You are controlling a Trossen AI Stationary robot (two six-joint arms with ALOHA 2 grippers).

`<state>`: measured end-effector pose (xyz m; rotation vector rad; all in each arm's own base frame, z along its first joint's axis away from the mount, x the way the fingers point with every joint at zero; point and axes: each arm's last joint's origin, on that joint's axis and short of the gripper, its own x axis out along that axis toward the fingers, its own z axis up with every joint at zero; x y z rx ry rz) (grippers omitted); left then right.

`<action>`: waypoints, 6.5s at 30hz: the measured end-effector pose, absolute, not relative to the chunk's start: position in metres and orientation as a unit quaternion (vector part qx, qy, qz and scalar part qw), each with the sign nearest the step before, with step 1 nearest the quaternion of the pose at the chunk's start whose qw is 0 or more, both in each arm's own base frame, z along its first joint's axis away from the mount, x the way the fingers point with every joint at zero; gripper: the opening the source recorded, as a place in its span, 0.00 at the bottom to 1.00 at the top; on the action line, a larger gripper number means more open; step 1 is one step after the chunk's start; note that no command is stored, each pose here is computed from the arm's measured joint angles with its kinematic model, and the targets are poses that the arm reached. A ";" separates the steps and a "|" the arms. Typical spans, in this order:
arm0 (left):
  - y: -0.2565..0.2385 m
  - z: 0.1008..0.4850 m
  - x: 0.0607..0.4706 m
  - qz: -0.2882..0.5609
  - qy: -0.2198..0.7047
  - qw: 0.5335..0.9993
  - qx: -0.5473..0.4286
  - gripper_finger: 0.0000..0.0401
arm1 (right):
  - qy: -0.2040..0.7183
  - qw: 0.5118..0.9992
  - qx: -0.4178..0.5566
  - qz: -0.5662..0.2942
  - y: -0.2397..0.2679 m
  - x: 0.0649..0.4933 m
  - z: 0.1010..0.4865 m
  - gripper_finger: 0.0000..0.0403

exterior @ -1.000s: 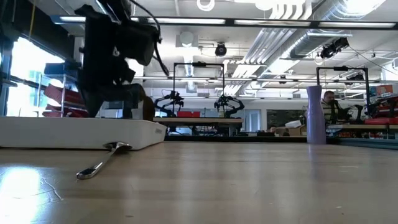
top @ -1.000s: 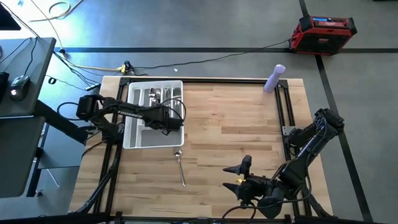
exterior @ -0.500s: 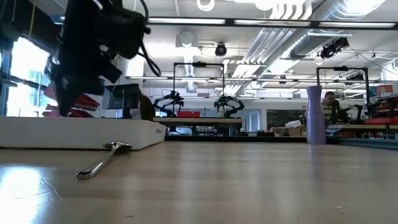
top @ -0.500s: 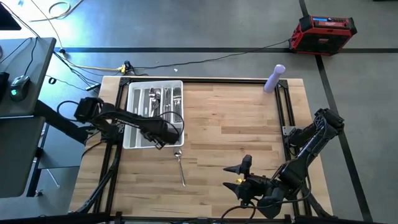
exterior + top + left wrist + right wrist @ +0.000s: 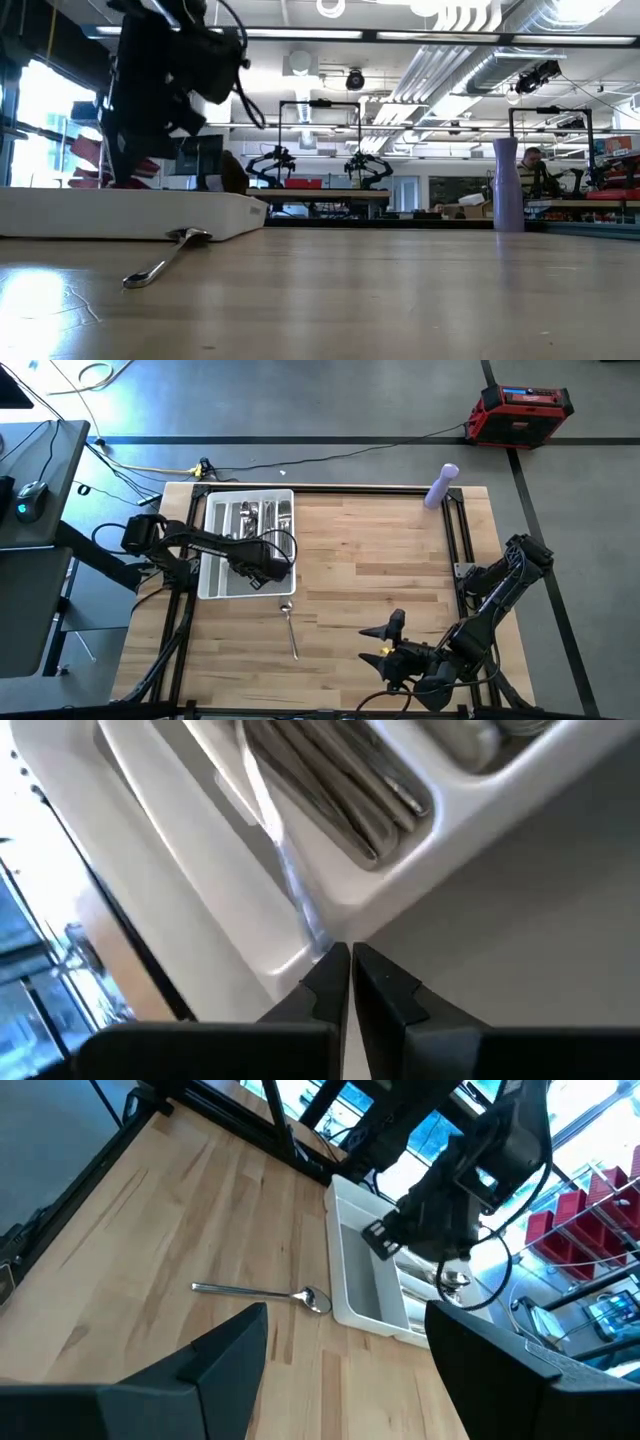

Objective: Sort silverware
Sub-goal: Put the spoon in the silverware tray, then return to Home Position

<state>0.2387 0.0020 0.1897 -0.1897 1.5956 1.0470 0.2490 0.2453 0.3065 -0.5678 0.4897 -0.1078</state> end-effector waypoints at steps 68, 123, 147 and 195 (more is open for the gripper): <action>-0.155 0.130 0.308 0.384 0.460 0.740 -0.305 0.48 | 0.252 0.920 -0.294 -0.055 0.245 0.243 0.304 0.63; 0.088 0.213 0.300 0.707 0.471 0.528 -0.009 0.00 | 0.254 0.917 -0.305 -0.049 0.247 0.236 0.304 0.63; 0.102 0.143 0.273 0.727 0.447 0.515 -0.084 0.00 | 0.252 0.913 -0.314 -0.063 0.246 0.235 0.304 0.63; -0.049 0.280 0.095 0.362 0.163 0.886 -0.240 0.01 | 0.278 0.921 0.170 -0.215 0.074 0.088 0.334 0.08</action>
